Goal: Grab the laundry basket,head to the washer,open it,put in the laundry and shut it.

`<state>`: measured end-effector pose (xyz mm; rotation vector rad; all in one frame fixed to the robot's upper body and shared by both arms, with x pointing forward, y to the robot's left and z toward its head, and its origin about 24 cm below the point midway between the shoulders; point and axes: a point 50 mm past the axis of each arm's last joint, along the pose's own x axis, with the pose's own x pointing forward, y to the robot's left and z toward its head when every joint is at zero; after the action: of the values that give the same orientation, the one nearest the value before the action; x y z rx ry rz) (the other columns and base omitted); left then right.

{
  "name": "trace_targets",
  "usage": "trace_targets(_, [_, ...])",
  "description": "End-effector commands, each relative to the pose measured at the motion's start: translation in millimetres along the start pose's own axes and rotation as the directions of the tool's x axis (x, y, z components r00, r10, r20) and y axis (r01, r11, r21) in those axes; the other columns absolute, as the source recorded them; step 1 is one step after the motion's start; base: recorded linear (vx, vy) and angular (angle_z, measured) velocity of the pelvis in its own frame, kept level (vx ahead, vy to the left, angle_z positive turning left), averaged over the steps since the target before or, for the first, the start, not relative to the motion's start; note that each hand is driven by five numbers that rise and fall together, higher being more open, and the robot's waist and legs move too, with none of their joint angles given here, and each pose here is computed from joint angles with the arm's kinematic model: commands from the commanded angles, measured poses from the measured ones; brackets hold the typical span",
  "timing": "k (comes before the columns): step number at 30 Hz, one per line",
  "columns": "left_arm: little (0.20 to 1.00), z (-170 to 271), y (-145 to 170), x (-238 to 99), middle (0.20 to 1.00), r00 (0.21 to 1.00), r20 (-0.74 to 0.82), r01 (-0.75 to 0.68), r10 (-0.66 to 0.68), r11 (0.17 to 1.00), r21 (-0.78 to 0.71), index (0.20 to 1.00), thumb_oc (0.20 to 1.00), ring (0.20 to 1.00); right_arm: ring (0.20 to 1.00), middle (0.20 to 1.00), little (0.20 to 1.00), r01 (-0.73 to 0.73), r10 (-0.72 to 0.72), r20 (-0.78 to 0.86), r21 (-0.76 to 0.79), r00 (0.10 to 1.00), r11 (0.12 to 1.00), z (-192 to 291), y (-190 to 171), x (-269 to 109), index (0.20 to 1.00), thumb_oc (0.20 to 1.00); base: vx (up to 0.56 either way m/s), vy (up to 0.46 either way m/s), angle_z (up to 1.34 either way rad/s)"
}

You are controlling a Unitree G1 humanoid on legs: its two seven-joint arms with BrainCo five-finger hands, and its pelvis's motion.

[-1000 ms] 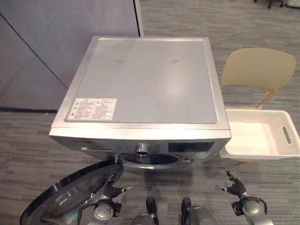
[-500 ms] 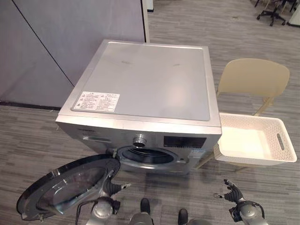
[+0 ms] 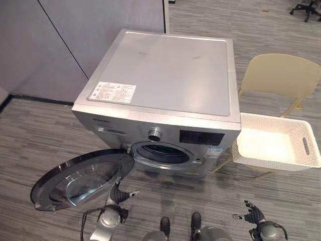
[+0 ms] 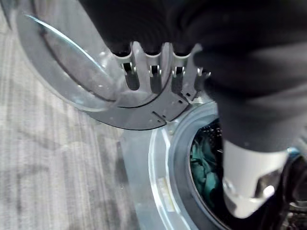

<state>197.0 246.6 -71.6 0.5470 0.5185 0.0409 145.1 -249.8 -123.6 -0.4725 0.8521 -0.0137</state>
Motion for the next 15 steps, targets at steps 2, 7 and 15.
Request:
trace_targets(2, [1.0,28.4,42.8,8.1,1.0,0.979,0.148,-0.154,0.137,0.982,0.109,1.0,1.0,1.0,1.0,1.0,1.0,0.008,-0.008,0.068,-0.004,0.998,1.0,14.3,-2.9,2.2,1.0,1.0,0.01,0.021,-0.2])
trace_targets(7, [1.0,81.8,113.1,15.1,1.0,0.903,0.343,-0.366,0.257,0.879,0.306,1.0,1.0,1.0,1.0,1.0,1.0,-0.012,0.02,0.117,-0.064,0.993,0.998,22.7,-11.4,1.1,1.0,1.0,0.02,0.027,-0.19])
trace_targets(15, [1.0,75.1,197.7,20.1,1.0,0.905,0.183,-0.409,0.384,0.667,0.623,1.0,1.0,1.0,1.0,1.0,1.0,-0.049,0.068,0.12,-0.156,0.99,0.987,21.0,-20.5,-2.6,1.0,1.0,0.03,0.036,-0.1])
